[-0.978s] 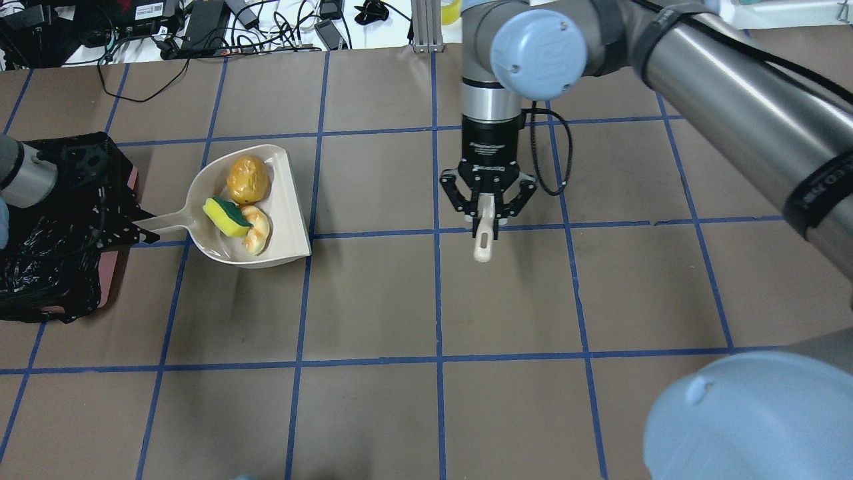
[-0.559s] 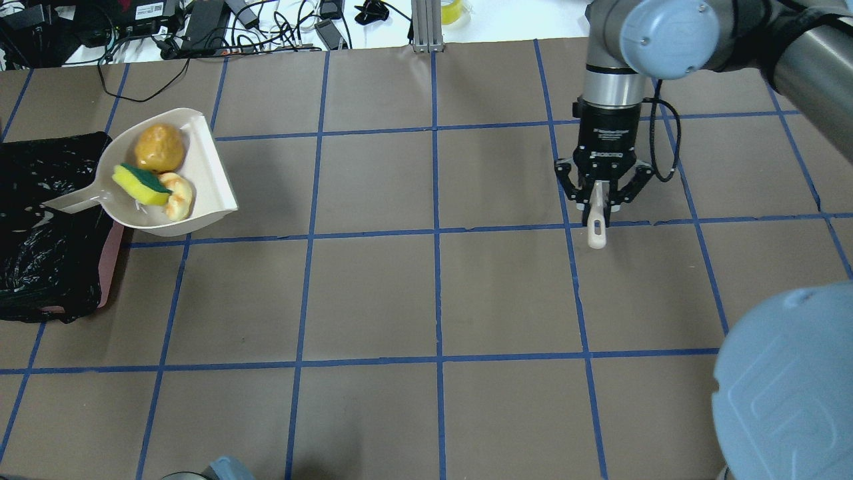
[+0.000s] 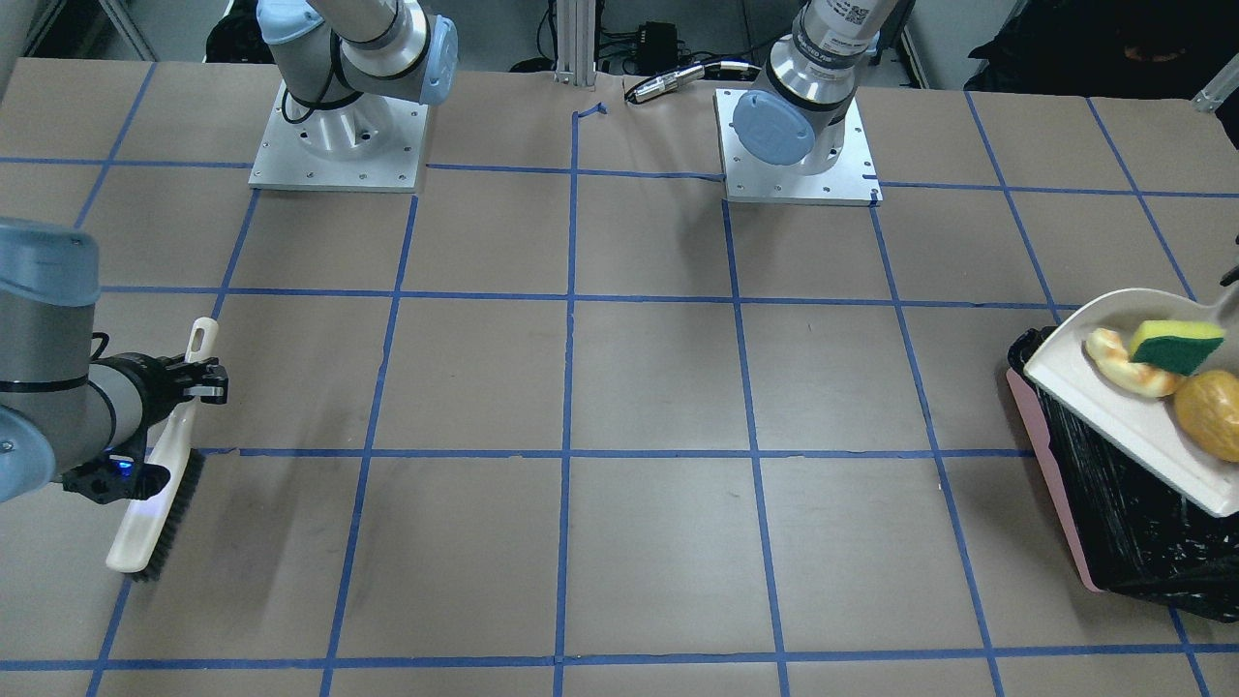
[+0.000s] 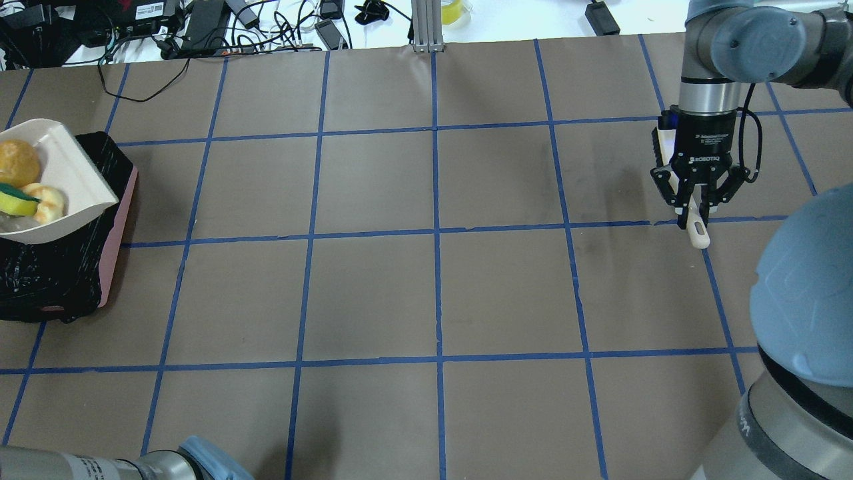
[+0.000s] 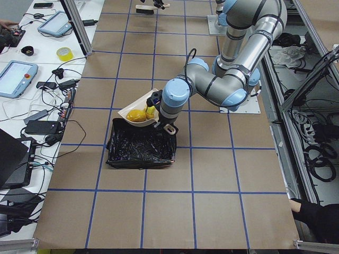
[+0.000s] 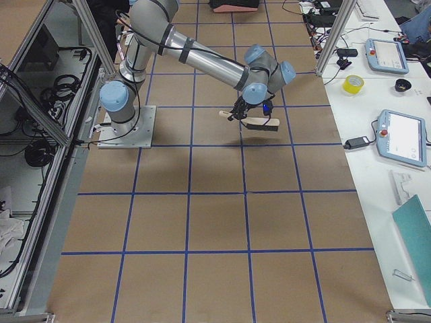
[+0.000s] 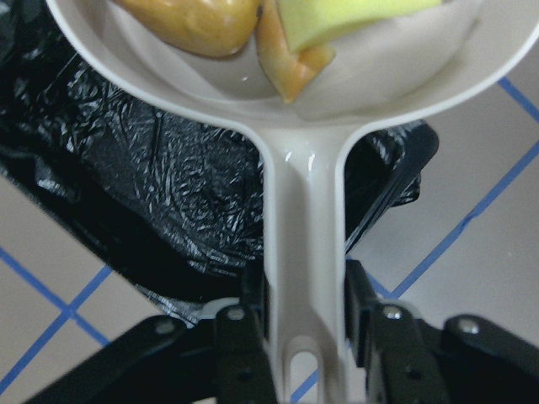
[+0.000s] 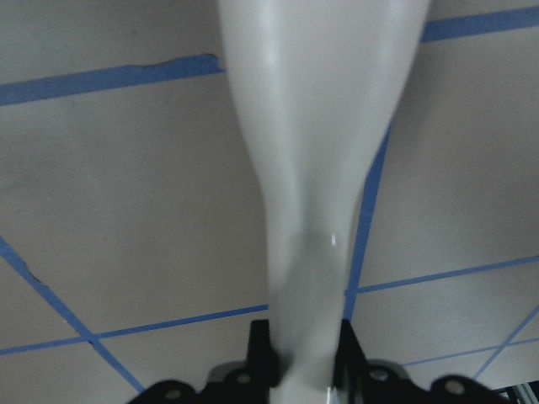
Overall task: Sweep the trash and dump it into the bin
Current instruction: 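Tip the dustpan over the bin with the left gripper while the right withdraws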
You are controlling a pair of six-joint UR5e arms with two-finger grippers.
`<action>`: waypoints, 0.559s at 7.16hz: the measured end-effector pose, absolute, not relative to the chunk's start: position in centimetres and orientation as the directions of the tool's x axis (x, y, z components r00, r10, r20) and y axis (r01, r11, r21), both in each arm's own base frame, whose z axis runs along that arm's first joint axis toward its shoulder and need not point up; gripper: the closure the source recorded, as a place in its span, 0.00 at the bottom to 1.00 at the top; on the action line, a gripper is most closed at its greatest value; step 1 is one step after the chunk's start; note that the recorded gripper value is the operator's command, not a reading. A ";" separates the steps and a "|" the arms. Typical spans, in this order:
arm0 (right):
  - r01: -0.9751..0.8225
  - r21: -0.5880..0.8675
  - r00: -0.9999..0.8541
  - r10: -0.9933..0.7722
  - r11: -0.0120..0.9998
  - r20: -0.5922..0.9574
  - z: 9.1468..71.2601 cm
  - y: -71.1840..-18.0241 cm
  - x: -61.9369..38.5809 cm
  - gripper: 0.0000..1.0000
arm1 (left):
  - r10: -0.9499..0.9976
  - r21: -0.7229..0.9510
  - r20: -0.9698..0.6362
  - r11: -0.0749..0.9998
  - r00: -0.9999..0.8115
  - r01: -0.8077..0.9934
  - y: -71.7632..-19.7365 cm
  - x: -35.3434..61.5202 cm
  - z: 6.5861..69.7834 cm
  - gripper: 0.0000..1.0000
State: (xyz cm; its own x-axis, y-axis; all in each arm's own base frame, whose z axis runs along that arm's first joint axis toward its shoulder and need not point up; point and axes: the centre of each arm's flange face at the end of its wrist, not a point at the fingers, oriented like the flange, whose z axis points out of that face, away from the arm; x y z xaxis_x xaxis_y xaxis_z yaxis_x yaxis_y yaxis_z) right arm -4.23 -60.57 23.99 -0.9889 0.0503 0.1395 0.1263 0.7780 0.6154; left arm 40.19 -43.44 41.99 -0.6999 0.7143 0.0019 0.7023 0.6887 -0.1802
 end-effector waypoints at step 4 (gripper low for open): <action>-0.018 0.595 -0.986 -0.111 0.803 0.120 21.7 -61.9 -7.2 0.95 | 0.688 0.090 -0.029 0.724 -0.725 0.684 -42.3 45.8 45.2 1.00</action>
